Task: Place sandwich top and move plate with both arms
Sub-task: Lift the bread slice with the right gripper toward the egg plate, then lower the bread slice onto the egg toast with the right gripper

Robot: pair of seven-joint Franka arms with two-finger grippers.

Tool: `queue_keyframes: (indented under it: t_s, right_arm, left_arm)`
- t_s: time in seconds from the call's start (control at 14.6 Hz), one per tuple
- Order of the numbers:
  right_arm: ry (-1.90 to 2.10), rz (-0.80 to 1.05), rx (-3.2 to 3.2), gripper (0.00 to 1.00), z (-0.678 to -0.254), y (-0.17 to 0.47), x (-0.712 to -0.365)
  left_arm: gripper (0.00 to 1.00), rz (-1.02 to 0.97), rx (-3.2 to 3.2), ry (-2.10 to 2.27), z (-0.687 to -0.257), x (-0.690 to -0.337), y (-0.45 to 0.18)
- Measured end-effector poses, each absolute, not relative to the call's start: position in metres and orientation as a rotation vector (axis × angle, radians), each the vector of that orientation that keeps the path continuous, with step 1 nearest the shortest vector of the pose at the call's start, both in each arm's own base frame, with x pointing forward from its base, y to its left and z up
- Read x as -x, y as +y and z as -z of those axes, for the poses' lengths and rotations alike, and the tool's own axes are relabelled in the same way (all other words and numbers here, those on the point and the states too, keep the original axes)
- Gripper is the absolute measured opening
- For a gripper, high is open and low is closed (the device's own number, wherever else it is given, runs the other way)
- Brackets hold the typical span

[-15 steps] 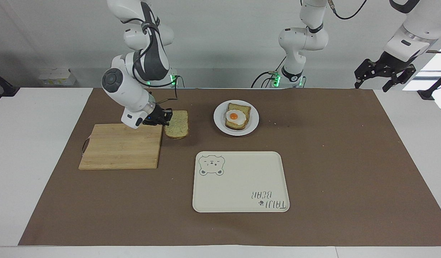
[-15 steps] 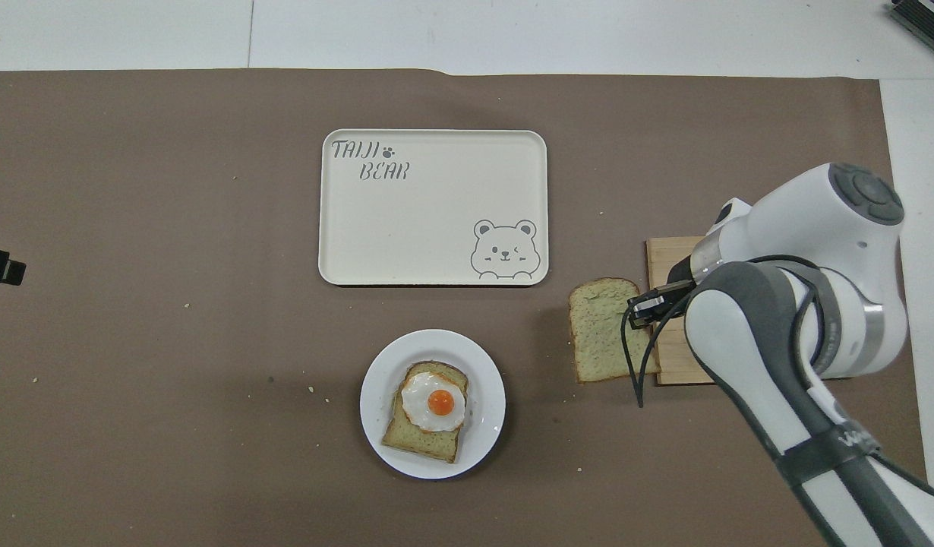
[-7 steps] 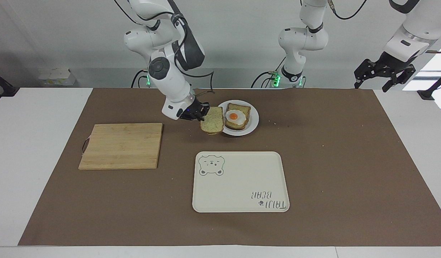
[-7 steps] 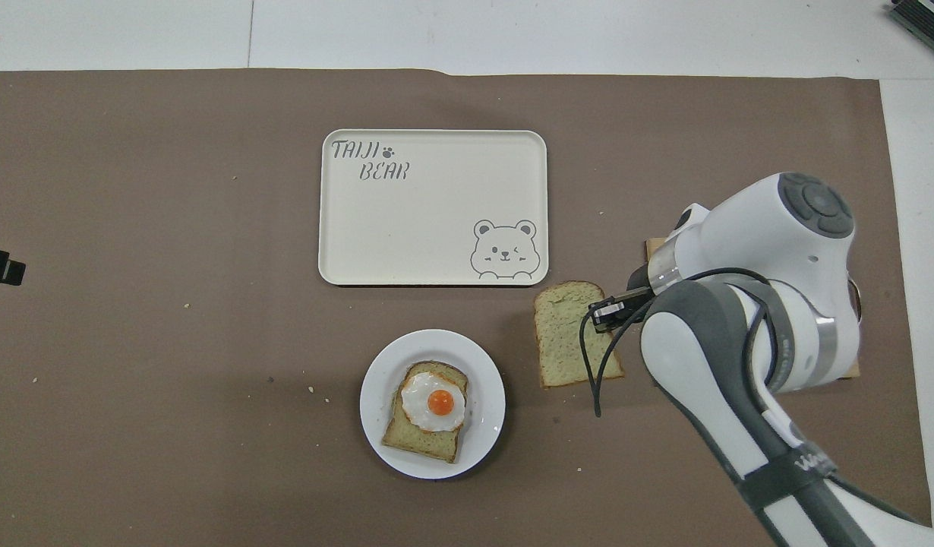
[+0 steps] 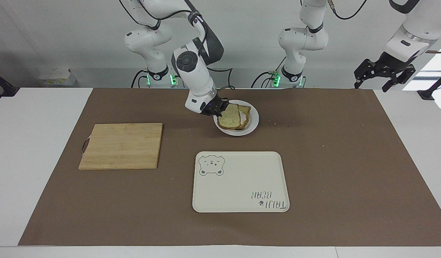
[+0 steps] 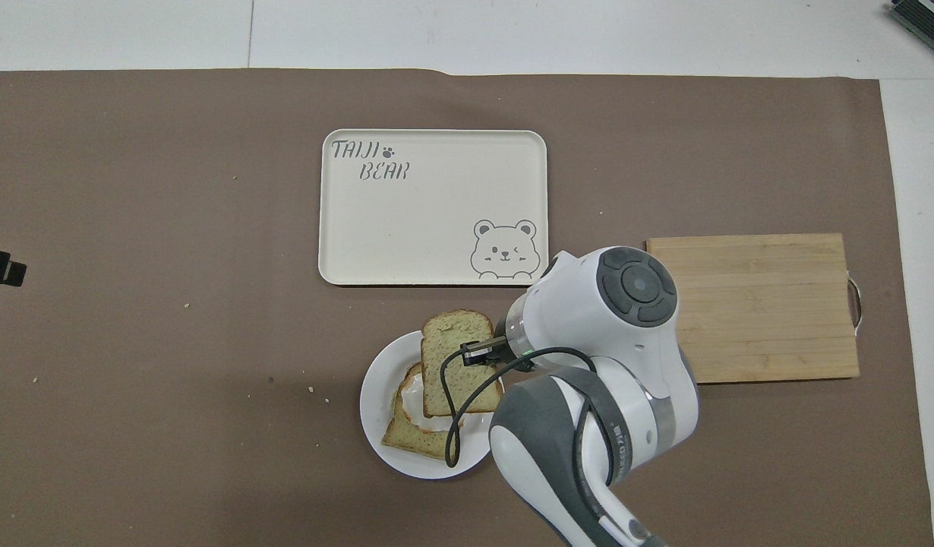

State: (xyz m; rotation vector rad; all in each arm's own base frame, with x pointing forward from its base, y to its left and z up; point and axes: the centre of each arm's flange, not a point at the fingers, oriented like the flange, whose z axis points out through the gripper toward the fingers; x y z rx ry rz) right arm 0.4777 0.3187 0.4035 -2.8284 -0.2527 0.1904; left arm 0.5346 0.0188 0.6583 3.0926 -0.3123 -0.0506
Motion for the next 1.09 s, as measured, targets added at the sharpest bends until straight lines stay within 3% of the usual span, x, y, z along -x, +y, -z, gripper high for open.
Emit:
queue_keyframes:
  t_s: [0.62, 1.09]
  right_arm:
    - [-0.185, -0.206, 2.871, 0.09, -0.356, 0.370, -0.446]
    - [-0.179, -0.215, 2.888, 0.09, -0.334, 0.375, -0.443]
  left_arm:
    - [1.00, 0.057, -3.091, -0.312, -0.658, -0.533, 0.019]
    - [1.00, 0.064, -3.090, -0.322, -0.656, -0.533, 0.013]
